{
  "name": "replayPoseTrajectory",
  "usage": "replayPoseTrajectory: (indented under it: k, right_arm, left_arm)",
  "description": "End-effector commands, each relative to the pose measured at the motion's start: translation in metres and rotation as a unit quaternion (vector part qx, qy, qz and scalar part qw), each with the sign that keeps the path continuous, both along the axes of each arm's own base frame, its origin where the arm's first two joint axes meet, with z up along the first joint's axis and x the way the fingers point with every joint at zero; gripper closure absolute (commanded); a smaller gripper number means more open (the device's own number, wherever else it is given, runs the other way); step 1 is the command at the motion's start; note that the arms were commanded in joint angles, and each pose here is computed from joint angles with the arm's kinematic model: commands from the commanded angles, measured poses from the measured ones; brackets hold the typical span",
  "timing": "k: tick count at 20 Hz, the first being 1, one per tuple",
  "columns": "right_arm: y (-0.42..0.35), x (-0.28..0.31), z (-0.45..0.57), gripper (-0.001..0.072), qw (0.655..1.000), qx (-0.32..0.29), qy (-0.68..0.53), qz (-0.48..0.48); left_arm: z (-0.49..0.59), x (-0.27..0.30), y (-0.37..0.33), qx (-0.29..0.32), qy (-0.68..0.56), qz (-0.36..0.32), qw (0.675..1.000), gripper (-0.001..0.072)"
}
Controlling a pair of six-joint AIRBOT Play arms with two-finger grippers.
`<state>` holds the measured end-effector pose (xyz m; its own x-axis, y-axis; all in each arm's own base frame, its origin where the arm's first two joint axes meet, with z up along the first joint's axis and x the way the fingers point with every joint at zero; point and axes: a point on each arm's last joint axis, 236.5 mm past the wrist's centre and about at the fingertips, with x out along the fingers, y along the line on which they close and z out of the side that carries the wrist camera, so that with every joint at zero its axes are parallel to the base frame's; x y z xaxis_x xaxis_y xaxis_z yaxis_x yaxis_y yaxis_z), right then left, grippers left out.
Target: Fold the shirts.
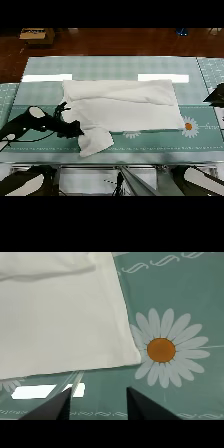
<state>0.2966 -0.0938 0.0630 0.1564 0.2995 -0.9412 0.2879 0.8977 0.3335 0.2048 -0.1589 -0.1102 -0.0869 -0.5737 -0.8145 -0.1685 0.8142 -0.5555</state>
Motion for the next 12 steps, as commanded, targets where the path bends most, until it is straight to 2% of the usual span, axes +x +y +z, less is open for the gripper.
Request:
replayPoseTrajectory:
  k: [1, 2, 3, 4, 6, 8, 12]
  right_arm:
    - [-0.02, -0.016, -0.003, 0.0273, 0.998, -0.048, 0.028, -0.003]
    - [-0.032, -0.023, -0.009, 0.0272, 0.997, -0.069, 0.043, -0.009]
    - [-0.037, -0.03, -0.017, 0.0256, 0.996, -0.064, 0.053, -0.022]
    - [-0.033, -0.037, -0.028, 0.0225, 0.997, -0.038, 0.061, -0.036]
    - [-0.019, -0.055, -0.059, 0.0211, 0.995, 0.025, 0.079, -0.06]
    - [-0.01, -0.067, -0.089, 0.021, 0.991, 0.05, 0.092, -0.079]
    - [0.011, -0.053, -0.126, 0.021, 0.99, 0.082, 0.049, -0.102]
  left_arm:
    - [-0.004, 0.003, -0.017, -0.006, -0.022, -0.014, 1.0, 0.0682]
    - [-0.002, -0.001, -0.018, -0.011, -0.018, -0.025, 0.999, 0.0682]
    - [-0.001, -0.004, -0.018, -0.014, -0.016, -0.033, 0.999, 0.0683]
    - [0.0, -0.006, -0.019, -0.015, -0.015, -0.036, 0.999, 0.0682]
    - [0.004, -0.006, -0.019, -0.018, -0.019, -0.038, 0.999, 0.0683]
    - [0.009, -0.004, -0.02, -0.02, -0.028, -0.039, 0.999, 0.0682]
    - [0.015, -0.002, -0.02, -0.022, -0.041, -0.039, 0.998, 0.0683]
